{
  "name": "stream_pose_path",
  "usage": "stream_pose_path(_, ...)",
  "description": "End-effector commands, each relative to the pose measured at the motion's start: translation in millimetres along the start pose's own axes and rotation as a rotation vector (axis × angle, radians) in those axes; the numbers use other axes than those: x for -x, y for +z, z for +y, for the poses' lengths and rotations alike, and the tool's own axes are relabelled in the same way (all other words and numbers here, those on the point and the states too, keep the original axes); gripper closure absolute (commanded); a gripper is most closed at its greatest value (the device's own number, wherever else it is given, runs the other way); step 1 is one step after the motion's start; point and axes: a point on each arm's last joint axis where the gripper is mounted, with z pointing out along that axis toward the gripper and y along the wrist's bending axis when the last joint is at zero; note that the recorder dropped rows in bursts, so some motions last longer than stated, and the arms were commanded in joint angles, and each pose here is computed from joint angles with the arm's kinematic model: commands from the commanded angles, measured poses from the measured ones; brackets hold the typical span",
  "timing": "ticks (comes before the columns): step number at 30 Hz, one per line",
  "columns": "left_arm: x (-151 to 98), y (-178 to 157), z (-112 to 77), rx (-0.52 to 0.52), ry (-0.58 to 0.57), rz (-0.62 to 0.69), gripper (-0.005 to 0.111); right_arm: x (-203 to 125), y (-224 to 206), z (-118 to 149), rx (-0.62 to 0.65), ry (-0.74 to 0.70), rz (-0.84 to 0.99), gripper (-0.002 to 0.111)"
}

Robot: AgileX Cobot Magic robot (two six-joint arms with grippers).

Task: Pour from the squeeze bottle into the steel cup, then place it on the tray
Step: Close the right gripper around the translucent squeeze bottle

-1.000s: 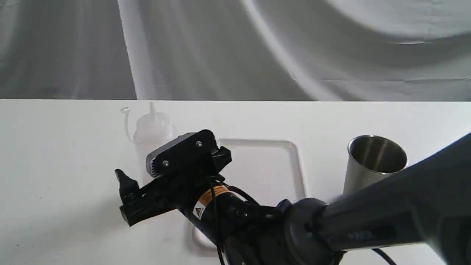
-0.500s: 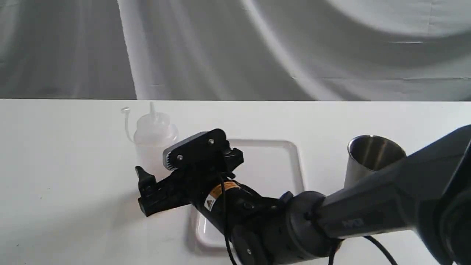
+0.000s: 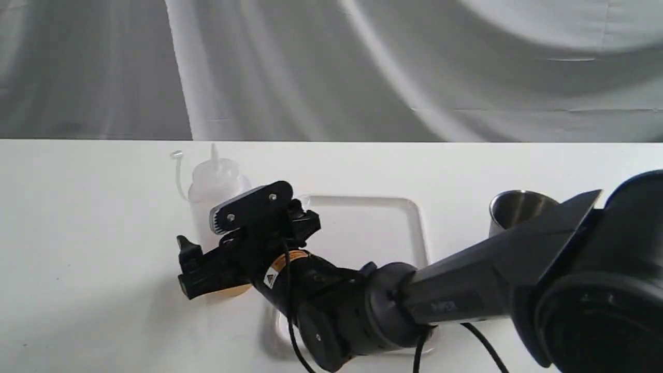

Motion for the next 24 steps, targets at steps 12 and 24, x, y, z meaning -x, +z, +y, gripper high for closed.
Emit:
stream_pose_path(12,-0.6,0.0,-0.2,-0.003,0.001,-0.008,0.098,-13.5,15.9,-2.9,-0.004,-0.003,0.000,0.003)
stream_pose_path(24,-0.6,0.0,-0.2,-0.003,0.001,-0.008,0.098,-13.8,16.8,-10.0,-0.022,0.003,-0.011,0.003)
